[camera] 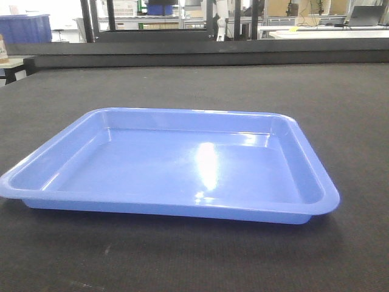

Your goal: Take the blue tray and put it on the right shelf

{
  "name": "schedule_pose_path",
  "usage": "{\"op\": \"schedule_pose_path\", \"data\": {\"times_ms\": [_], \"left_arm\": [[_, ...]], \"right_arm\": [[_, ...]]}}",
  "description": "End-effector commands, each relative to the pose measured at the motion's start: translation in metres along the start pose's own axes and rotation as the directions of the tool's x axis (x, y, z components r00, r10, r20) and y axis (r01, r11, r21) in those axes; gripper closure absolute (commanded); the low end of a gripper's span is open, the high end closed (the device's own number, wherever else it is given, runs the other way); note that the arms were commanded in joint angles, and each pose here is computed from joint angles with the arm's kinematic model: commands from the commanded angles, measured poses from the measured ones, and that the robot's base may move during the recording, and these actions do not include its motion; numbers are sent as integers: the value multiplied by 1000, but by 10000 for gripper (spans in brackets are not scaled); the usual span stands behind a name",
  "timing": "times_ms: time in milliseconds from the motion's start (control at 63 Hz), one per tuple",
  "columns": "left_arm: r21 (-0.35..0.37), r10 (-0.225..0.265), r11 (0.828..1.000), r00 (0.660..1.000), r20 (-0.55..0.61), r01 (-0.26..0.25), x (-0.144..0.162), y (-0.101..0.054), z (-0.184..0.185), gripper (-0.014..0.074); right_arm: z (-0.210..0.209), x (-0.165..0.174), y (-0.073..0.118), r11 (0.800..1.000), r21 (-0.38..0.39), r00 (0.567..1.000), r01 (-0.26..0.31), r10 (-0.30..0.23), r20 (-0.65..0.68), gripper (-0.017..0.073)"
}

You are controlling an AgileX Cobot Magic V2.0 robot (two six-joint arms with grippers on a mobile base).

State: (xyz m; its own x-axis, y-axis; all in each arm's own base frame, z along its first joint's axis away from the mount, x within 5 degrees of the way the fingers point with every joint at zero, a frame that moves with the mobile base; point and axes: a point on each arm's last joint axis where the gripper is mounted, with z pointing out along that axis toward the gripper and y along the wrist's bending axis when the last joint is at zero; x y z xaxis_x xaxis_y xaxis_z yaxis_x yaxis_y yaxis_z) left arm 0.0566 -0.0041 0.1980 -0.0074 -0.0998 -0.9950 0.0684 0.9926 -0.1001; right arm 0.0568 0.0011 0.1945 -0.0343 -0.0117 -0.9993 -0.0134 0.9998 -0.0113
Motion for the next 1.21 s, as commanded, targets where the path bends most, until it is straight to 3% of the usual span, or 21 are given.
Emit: {"op": "schedule_pose_path", "data": {"times_ms": [0,206,317,365,413,524,683,810,1000,1111,1190], "left_arm": [[-3,-3,1000,997,83,3,1,1,0,642],[-3,-5,1000,994,111,5,-2,1,0,642],[-1,-5,1000,982,189,5,-11,1,-2,642],[2,-5,1000,974,227,5,-20,0,-3,642],[6,-6,1000,966,260,4,-33,-2,-6,641],[11,36,999,962,269,-41,-85,-8,-16,640],[9,55,998,996,67,-55,-156,-16,-19,609],[14,41,999,995,-95,-40,-181,-20,3,483],[74,16,997,975,-224,1,-187,-28,46,199],[186,78,982,960,-269,-27,-187,-42,66,159],[299,133,953,952,-275,-47,-188,-57,76,158]], "right_arm": [[-4,-18,-1,1000,18,990,4,-6,139,503],[-4,-20,-2,1000,21,987,4,-7,163,503],[-5,-25,-2,1000,27,975,3,-9,224,503],[-7,-32,-3,999,28,959,-23,14,284,503],[-10,-44,-3,998,22,938,-53,43,344,503],[-22,-82,-3,999,11,918,-52,44,393,503],[-29,-139,-1,999,-8,945,-44,44,324,498],[-11,-163,-2,999,-7,961,-45,45,274,358],[27,-178,0,998,-35,985,-61,66,158,-22],[42,-190,9,989,-115,991,-93,104,87,-66],[55,-196,21,968,-205,989,-146,144,-24,-63]]}}
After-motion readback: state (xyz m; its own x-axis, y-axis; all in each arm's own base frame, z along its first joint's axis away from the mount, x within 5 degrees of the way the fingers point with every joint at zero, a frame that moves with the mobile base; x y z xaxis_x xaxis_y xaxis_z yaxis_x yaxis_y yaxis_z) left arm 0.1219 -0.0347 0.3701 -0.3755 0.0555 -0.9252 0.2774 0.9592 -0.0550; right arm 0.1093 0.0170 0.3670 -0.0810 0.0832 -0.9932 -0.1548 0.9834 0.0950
